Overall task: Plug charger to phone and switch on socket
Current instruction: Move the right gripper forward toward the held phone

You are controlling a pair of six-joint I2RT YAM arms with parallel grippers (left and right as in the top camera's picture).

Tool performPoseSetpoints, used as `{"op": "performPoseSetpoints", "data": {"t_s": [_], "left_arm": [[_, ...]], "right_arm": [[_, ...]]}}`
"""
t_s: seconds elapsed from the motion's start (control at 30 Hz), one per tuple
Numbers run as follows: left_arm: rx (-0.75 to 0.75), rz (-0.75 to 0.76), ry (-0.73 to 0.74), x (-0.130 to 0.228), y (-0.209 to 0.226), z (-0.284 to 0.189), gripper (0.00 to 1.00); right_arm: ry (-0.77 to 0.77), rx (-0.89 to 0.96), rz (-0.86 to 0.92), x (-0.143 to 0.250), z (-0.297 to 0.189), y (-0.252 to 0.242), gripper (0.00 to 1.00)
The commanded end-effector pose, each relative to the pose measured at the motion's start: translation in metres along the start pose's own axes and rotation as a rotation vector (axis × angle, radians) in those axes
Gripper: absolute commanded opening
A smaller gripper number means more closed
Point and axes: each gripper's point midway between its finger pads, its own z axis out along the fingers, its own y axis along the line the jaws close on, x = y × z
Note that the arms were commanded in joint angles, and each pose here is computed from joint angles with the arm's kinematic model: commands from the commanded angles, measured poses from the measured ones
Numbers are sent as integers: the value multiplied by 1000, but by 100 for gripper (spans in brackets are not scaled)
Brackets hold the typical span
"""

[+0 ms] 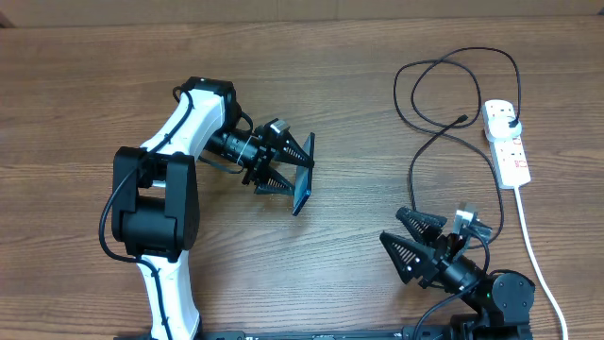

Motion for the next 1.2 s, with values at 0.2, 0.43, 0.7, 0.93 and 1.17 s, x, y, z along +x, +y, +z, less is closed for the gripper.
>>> {"op": "performPoseSetpoints", "data": {"t_s": [0.2, 0.43, 0.7, 0.93, 1.17], "left_arm": [[55, 26, -12, -5, -13, -1, 45], [55, 26, -12, -5, -13, -1, 45], [54, 21, -29, -12, -12, -2, 45], [54, -5, -59, -24, -12, -2, 44], [57, -25, -77, -32, -13, -3, 44]], "right_arm": [[24, 81, 200, -10, -3, 6, 99], [105, 169, 220, -25, -2, 21, 100], [247, 356, 370, -25, -7, 17, 99], [332, 366, 580, -17, -7, 31, 100], [263, 453, 666, -22, -10, 17, 100]]}}
